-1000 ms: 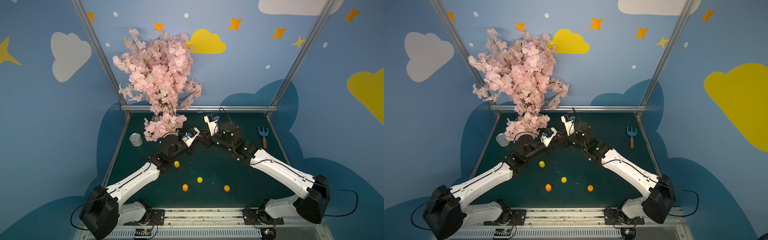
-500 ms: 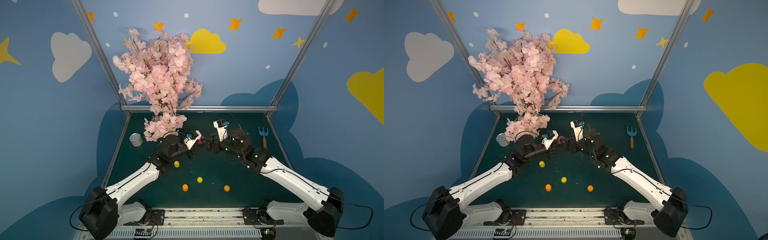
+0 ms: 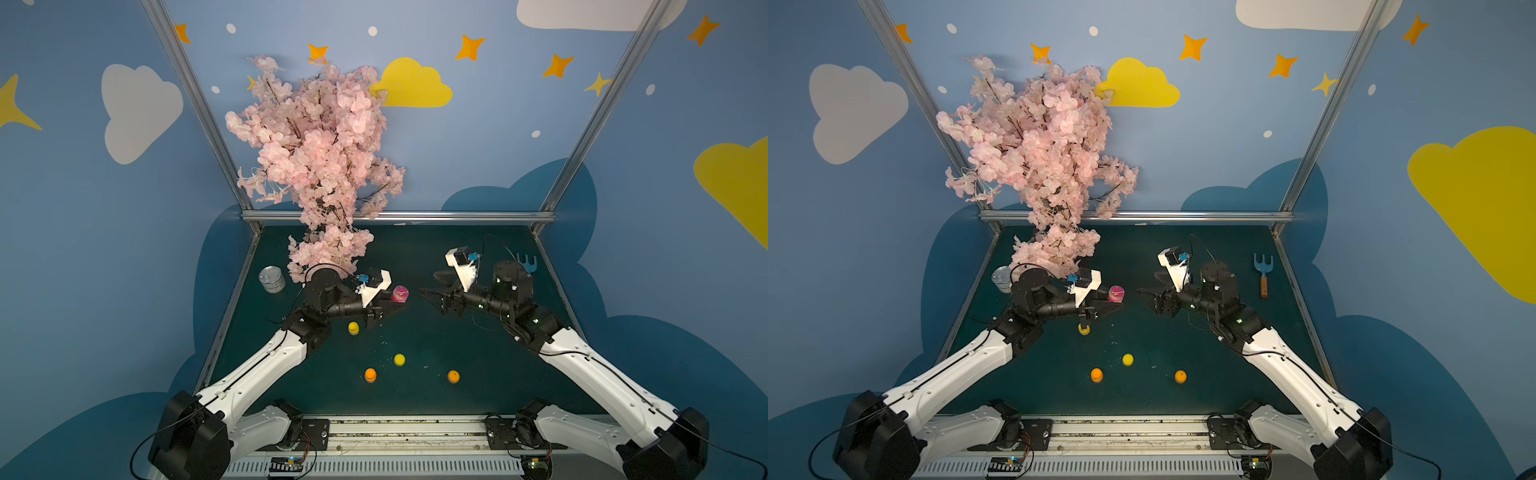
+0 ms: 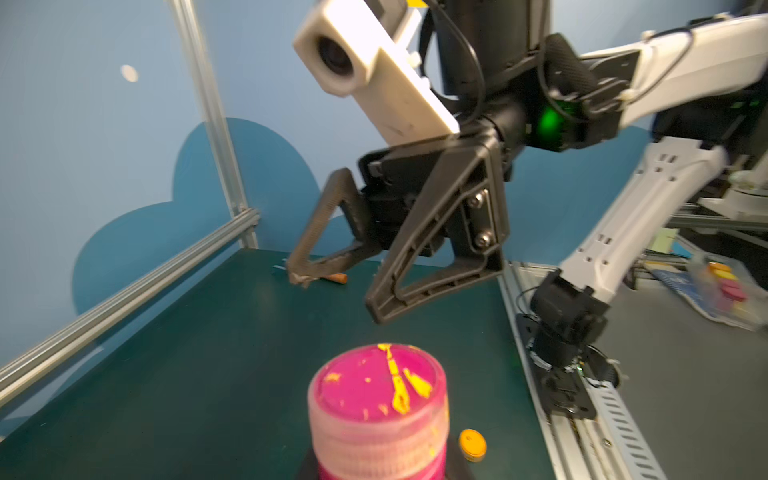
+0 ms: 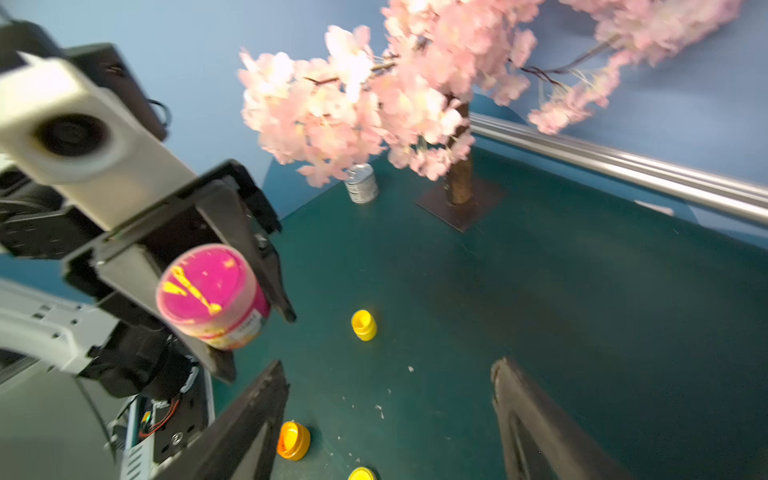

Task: Close the paint jar lid
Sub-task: Screw the lid onto the paint jar.

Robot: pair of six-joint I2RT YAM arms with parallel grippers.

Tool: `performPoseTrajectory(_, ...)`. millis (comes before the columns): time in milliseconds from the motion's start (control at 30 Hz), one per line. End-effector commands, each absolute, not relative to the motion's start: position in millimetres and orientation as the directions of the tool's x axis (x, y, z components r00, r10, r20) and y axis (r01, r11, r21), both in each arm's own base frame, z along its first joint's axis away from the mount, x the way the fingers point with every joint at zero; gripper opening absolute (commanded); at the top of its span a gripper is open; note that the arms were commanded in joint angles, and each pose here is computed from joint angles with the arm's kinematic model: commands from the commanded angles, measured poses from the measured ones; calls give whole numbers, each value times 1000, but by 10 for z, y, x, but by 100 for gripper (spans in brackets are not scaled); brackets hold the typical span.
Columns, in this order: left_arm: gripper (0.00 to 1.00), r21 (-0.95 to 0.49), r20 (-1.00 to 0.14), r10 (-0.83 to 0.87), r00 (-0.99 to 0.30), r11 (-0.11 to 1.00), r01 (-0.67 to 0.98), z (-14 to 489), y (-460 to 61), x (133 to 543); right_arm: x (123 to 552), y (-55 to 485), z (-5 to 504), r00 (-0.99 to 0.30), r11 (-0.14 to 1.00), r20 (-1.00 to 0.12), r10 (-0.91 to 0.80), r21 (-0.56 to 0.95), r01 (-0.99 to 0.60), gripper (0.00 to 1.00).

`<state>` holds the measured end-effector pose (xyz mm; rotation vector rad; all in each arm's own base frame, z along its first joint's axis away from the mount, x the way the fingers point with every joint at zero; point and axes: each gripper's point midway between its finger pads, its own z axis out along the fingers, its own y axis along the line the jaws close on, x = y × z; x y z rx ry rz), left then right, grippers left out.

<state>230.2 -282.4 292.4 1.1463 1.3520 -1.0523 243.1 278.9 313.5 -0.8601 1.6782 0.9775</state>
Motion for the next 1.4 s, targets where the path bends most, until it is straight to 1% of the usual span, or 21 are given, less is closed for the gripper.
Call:
performPoseTrajectory(0, 12, -3, -998, 64, -2, -8, 1000, 3058, -2835, 2024, 2129, 2909, 3441, -123, 215, -991, -44, 111, -970, 78)
performPoseTrajectory(100, 12, -29, -998, 56, -25, -77, 997, 3060, -2852, 1953, 1919, 2981, 3515, -96, 60, -995, -32, 94, -994, 77)
performPoseTrajectory(167, 12, -34, -998, 50, -29, -101, 994, 3073, -2862, 1934, 1819, 3013, 3543, -99, -22, -994, -41, 100, -995, 74)
performPoseTrajectory(200, 12, -34, -998, 48, -29, -107, 994, 3080, -2865, 1933, 1780, 3022, 3543, -106, -54, -993, -53, 109, -993, 73)
performPoseTrajectory(267, 12, -34, -999, 45, -29, -117, 993, 3083, -2870, 1927, 1756, 3036, 3543, -128, -77, -989, -75, 134, -988, 71)
performPoseTrajectory(767, 12, -34, -999, 37, -30, -123, 992, 3110, -2916, 1991, 1732, 3252, 3469, -129, -139, -987, -99, 142, -980, 67)
performPoseTrajectory(933, 12, -31, -999, 36, -27, -121, 992, 3125, -2919, 2000, 1731, 3288, 3485, -128, -151, -987, -100, 142, -978, 62)
performPoseTrajectory(1033, 12, -32, -999, 37, -28, -120, 992, 3120, -2921, 2003, 1729, 3287, 3499, -113, -151, -989, -96, 127, -980, 60)
performPoseTrajectory(1200, 12, -40, -998, 44, -35, -120, 992, 3089, -2921, 2004, 1748, 3271, 3513, -101, -121, -990, -94, 112, -986, 61)
performPoseTrajectory(1367, 12, -34, -999, 42, -29, -120, 992, 3107, -2924, 2007, 1764, 3292, 3490, -110, -110, -989, -97, 120, -987, 55)
